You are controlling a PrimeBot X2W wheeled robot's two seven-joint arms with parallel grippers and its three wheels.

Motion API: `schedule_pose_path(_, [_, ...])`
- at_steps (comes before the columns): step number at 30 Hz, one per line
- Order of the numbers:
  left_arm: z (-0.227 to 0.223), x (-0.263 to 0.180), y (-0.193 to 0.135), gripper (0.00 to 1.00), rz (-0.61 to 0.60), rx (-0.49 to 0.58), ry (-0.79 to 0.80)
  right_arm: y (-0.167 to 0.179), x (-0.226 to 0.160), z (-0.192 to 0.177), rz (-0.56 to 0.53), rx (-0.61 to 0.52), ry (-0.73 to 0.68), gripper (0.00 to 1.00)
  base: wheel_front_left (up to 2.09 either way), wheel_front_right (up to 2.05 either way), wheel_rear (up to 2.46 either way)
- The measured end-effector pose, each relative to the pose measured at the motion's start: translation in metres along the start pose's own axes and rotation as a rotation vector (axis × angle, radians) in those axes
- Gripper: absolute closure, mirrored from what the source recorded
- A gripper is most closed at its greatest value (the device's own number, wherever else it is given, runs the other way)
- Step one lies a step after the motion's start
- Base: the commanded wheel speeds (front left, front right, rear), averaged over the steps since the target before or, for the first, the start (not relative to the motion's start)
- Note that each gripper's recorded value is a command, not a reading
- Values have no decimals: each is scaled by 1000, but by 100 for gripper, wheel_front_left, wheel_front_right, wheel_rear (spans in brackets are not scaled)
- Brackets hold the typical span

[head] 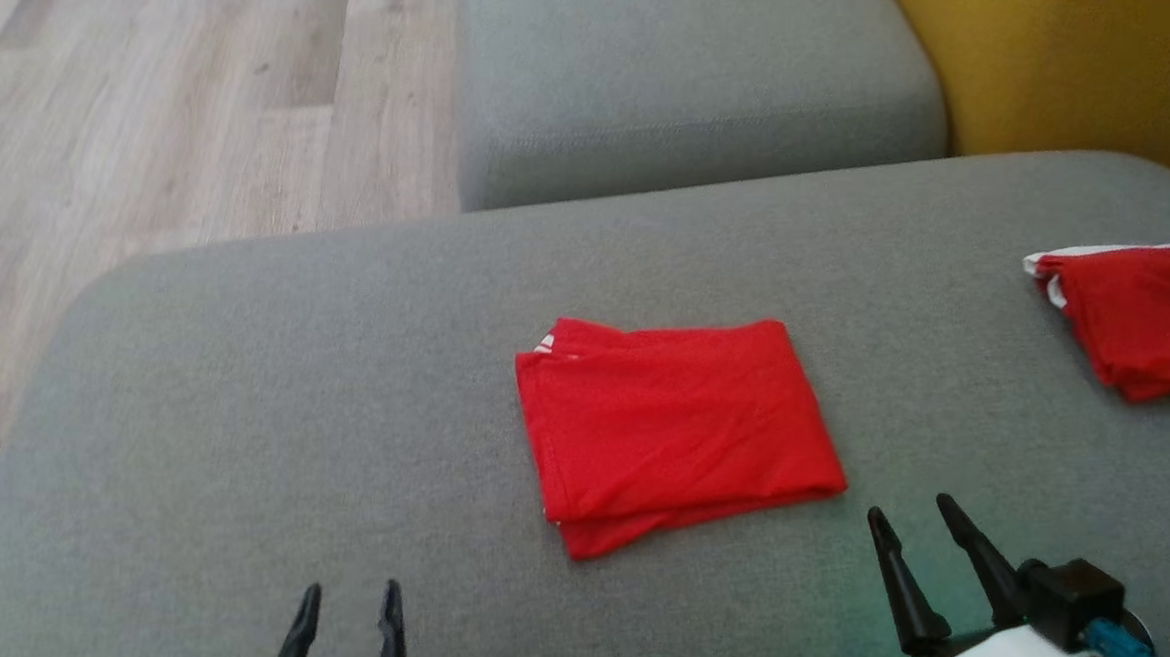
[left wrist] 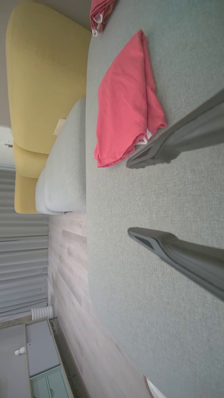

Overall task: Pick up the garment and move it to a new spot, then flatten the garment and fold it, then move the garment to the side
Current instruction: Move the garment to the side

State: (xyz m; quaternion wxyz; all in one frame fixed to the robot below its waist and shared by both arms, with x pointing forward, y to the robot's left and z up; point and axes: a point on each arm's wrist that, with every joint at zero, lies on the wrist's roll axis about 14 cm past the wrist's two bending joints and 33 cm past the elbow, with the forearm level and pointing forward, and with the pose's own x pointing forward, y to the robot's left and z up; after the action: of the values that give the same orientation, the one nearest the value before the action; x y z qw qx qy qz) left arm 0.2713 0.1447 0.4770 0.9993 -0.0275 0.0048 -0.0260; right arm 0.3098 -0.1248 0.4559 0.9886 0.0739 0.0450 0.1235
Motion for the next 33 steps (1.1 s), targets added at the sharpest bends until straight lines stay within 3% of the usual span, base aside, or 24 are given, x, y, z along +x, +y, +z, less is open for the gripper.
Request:
schedule_pose_path(5, [1, 10, -6, 0, -13, -8, 3, -4, 12, -26, 12, 18, 100, 0, 0, 0, 0])
schedule_pose_path(9, [0, 17, -11, 0, -26, -13, 11, -14, 49, -17, 18, 34, 122, 0, 0, 0, 0])
schedule_pose_path(15, [-1, 26, -18, 0, -40, -21, 17, -29, 92, -28, 16, 51, 336, 0, 0, 0, 0])
schedule_pose_path(22, [-6, 37, -19, 0, -28, -34, 40, -43, 111, -59, 0, 56, 563, 0, 0, 0, 0])
schedule_pose_path(30, [-15, 42, -14, 0, -5, -28, 73, -33, 128, -73, 29, 82, 649, 0, 0, 0, 0])
schedule_pose_path(31, [-14, 44, -14, 0, -5, -27, 71, -32, 128, -75, 34, 80, 660, 47, 0, 0, 0])
schedule_pose_path(32, [-14, 45, -14, 0, -5, -27, 70, -31, 128, -77, 41, 75, 672, 78, 0, 0, 0])
schedule_pose_path(33, [-14, 46, -14, 0, -6, -26, 70, -30, 129, -77, 47, 69, 676, 100, 0, 0, 0])
